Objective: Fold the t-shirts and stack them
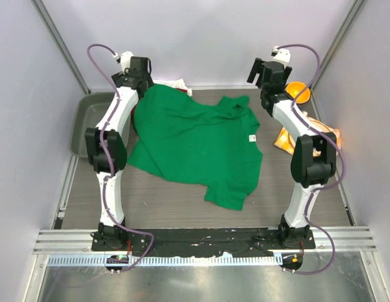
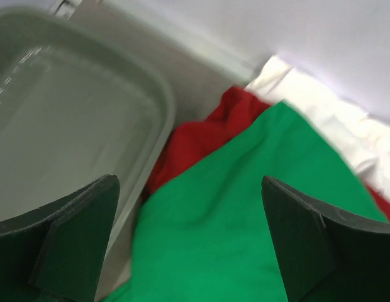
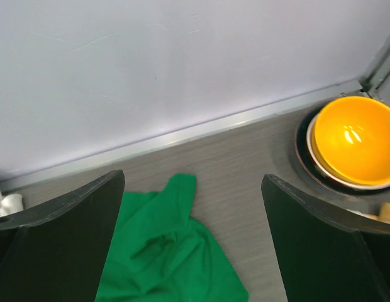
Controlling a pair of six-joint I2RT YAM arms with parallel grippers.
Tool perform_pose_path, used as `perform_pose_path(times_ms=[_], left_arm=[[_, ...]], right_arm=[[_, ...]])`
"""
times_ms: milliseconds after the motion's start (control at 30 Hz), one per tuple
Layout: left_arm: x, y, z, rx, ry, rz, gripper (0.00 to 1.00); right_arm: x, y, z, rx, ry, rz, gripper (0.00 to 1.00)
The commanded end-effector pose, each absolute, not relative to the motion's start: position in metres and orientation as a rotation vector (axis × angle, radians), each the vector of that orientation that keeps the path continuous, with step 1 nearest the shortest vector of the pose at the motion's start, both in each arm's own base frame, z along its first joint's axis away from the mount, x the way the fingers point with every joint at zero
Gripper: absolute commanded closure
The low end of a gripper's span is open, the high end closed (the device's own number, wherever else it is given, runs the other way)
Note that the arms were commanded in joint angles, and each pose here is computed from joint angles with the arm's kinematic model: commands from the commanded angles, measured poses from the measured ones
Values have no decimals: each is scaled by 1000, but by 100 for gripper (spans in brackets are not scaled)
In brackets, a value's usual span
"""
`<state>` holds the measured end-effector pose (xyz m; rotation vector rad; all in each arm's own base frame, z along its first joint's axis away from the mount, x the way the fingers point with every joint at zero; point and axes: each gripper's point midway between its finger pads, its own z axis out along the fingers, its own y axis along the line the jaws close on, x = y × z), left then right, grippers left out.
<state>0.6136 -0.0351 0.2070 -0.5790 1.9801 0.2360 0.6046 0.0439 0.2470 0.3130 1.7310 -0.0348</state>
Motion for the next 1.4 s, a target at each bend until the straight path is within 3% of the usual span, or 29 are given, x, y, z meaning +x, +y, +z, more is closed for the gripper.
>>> perform_pose_path(times_ms=[0,100,433,667,933,1067,1367], left_arm=[[538,-23,295,-719,1894,138,0],[492,-37,273,-700,2039,104,0],[342,-77,170,-496,2429,210,0],[280,-56,127,-673,2414,198,0],[285,-31,99,-850,2367,247,0],[297,-25,82,-950,2355,205,6],[318,-11,48,-1062,2369,224,9]], right_arm=[[540,50,361,341,1569,12,3],[488,83,360,285,1647,86,2],[344,135,259,157,2026,267,1],[294,151,237,66,2076,358,2],[278,178,212,-31,2101,458,6],[275,181,200,-56,2130,451,7],[271,188,199,-114,2122,477,8]])
